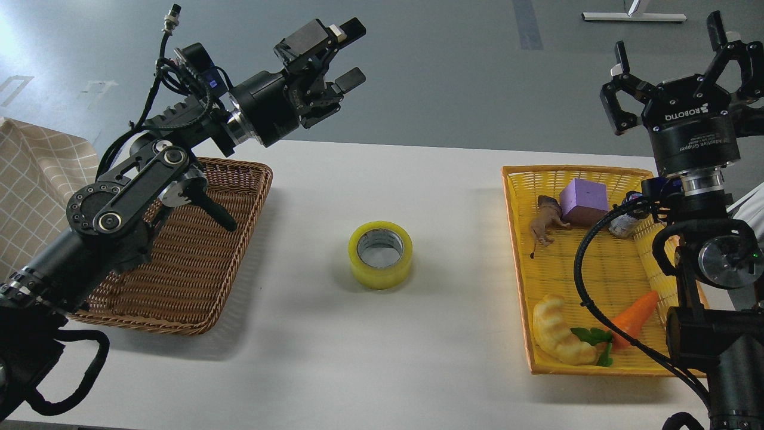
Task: Place and transfer tape with both arms
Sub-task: 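Swing the left gripper over toward the tape roll on the table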
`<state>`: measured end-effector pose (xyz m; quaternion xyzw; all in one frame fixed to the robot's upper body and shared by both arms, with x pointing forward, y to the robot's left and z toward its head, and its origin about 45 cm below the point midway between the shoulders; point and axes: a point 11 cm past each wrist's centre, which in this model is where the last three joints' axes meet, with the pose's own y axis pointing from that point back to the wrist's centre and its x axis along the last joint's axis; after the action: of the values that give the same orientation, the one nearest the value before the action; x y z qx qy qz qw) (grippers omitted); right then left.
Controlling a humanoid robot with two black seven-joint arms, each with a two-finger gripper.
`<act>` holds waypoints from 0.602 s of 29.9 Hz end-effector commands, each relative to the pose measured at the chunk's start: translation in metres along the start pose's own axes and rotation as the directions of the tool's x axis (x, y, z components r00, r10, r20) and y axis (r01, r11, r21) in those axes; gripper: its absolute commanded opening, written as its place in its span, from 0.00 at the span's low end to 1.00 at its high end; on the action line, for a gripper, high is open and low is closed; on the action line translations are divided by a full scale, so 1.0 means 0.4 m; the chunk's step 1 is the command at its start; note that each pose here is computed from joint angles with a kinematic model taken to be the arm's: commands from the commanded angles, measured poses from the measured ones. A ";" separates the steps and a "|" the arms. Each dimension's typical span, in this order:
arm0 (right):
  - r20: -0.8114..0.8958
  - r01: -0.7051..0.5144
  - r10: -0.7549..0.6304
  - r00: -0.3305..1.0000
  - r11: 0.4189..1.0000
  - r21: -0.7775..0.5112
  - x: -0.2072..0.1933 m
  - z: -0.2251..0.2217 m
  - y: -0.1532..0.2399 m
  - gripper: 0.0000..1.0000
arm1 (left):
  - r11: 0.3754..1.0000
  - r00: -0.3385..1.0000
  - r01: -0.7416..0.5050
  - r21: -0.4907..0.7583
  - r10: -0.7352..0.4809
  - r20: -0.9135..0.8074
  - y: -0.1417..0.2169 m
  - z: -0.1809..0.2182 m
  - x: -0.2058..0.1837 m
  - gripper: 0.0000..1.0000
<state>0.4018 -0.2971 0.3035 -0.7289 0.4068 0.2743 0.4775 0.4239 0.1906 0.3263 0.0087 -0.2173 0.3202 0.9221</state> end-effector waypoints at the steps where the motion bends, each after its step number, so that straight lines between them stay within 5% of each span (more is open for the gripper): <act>1: 0.000 0.000 0.000 1.000 1.000 0.000 0.000 0.000 0.000 1.00 | 0.998 0.987 0.052 0.038 -0.057 0.151 -0.001 0.022 -0.015 0.98; 7: 0.001 -0.015 0.015 1.000 1.000 0.000 0.010 0.001 0.013 1.00 | 0.992 0.941 0.096 0.085 -0.118 0.317 -0.006 0.062 -0.038 0.98; 12: 0.002 -0.033 0.033 0.999 0.999 -0.001 0.023 0.003 0.030 1.00 | 0.943 0.934 0.055 0.329 -0.165 0.318 0.010 0.015 -0.014 0.98; 18: 0.003 -0.036 0.036 0.999 0.999 -0.001 0.025 0.003 0.033 1.00 | 0.940 0.931 0.077 0.331 -0.187 0.314 0.011 0.024 -0.019 0.98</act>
<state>0.3958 -0.3020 0.2891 -0.7214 0.4190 0.2840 0.4725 0.4131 0.1893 0.3308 0.2286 -0.3183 0.2852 0.8747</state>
